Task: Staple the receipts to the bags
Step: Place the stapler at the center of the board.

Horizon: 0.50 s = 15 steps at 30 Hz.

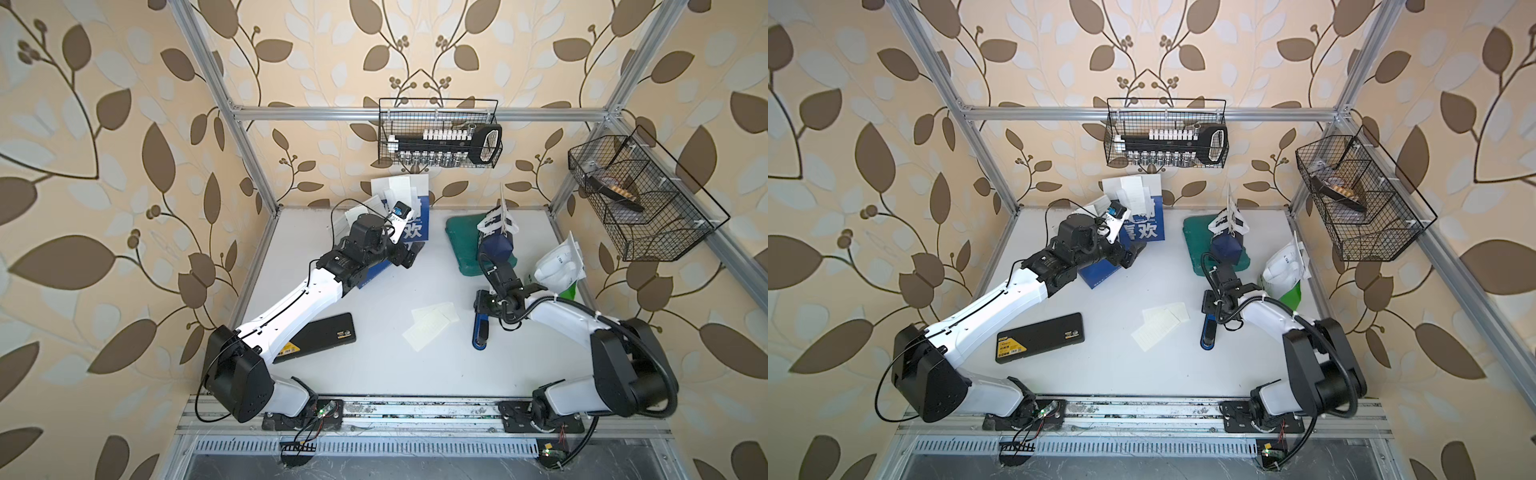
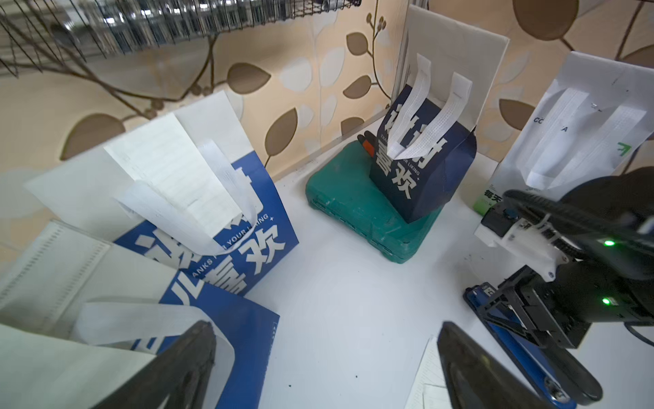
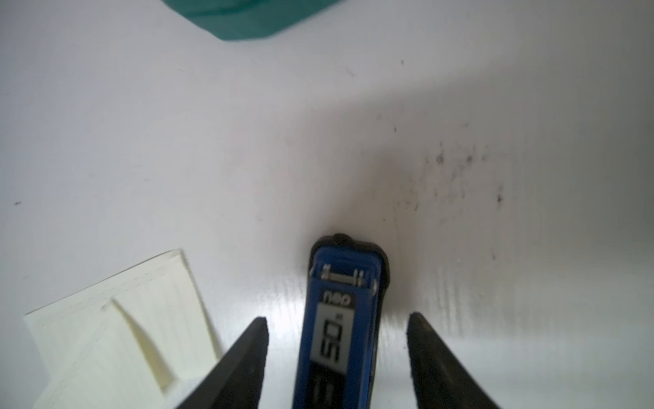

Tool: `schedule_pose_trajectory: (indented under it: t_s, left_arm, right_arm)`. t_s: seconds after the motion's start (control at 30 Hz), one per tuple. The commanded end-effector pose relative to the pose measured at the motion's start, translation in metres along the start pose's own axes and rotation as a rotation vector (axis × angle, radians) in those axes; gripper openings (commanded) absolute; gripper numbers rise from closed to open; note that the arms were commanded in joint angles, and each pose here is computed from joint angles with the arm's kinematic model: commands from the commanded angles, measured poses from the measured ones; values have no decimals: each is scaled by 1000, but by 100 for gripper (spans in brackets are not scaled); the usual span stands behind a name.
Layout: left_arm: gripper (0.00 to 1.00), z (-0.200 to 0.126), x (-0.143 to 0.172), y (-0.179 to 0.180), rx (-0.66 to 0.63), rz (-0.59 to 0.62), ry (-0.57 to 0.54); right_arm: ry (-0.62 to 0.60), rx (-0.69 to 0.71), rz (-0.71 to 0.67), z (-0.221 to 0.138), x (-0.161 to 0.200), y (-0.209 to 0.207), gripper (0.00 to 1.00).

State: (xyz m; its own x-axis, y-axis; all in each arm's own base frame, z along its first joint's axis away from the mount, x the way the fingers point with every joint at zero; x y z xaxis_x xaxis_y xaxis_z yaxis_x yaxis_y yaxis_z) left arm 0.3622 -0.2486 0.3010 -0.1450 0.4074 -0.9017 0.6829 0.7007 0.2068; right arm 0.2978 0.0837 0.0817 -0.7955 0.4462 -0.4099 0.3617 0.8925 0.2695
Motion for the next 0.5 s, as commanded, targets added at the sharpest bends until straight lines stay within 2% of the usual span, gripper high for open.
schedule_pose_trajectory:
  t_s: [0.0, 0.1, 0.2, 0.33, 0.47]
  left_arm:
    - [99, 6, 14, 1, -29, -142, 55]
    - [99, 17, 31, 12, -112, -237, 121]
    - [99, 20, 43, 26, -218, -309, 186]
    - [99, 20, 42, 24, -203, -322, 204]
    - [99, 21, 38, 23, -190, -356, 208]
  right_arm:
    - [-227, -100, -76, -49, -39, 29, 67]
    - [-381, -174, -122, -97, -66, 52, 69]
    - [-530, -189, -164, -142, -98, 70, 69]
    - [-775, -75, -192, -194, -154, 82, 69]
    - [-880, 19, -217, -201, -197, 98, 70]
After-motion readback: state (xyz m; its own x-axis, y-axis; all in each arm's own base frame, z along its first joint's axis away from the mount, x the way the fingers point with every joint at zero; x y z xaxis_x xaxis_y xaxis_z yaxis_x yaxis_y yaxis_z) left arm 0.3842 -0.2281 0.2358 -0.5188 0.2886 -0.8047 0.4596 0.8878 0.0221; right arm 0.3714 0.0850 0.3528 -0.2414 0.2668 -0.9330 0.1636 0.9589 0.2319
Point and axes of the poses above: each gripper's point midway between its finger pads, its own z axis out along the fingers, its own y axis along the line the jaws close on, x = y × z, the point moved 2 cm from there along -z, back along the fingers, and after that the axes turned 13 degrees about z, right-handed, at the moved point
